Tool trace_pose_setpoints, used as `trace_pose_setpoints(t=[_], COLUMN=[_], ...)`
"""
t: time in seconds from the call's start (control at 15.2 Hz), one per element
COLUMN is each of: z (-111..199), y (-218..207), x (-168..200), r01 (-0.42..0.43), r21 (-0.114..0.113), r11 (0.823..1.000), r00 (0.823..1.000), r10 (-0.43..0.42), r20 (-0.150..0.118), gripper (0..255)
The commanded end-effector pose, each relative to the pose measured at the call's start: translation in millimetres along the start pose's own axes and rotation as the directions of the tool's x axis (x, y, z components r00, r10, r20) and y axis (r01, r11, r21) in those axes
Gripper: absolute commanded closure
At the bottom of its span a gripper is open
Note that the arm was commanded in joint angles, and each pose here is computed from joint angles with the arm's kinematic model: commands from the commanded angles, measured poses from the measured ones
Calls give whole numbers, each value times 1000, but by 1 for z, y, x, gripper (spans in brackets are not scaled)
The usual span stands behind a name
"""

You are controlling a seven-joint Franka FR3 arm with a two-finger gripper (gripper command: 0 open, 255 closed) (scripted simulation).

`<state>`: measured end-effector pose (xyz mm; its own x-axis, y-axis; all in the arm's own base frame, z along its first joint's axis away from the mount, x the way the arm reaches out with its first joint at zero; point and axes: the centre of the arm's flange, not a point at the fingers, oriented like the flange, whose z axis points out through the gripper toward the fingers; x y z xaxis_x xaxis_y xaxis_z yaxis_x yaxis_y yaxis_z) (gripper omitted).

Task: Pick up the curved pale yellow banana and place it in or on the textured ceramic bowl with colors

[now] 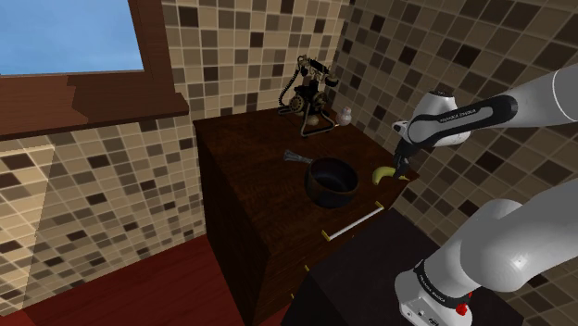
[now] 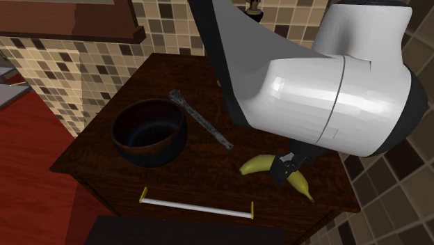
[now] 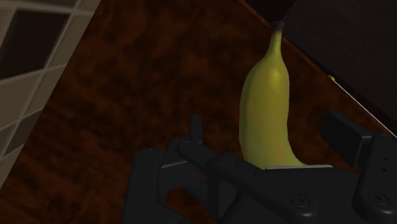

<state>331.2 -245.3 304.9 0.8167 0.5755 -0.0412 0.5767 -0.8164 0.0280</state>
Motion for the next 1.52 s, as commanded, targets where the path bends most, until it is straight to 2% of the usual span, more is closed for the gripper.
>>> trace_pose_setpoints(t=[0.0, 0.26, 0.33, 0.92, 1.45], z=[1, 1, 1, 1, -41], y=[0, 0, 0, 0, 1], x=[0, 0, 0, 0, -2], r01=[0, 0, 0, 0, 0], r21=[0, 0, 0, 0, 0], r11=[1000, 1000, 1000, 1000, 1000], r00=[1000, 1000, 1000, 1000, 1000], r10=[0, 0, 0, 0, 0], r20=[0, 0, 0, 0, 0], gripper=[0, 0, 255, 255, 255])
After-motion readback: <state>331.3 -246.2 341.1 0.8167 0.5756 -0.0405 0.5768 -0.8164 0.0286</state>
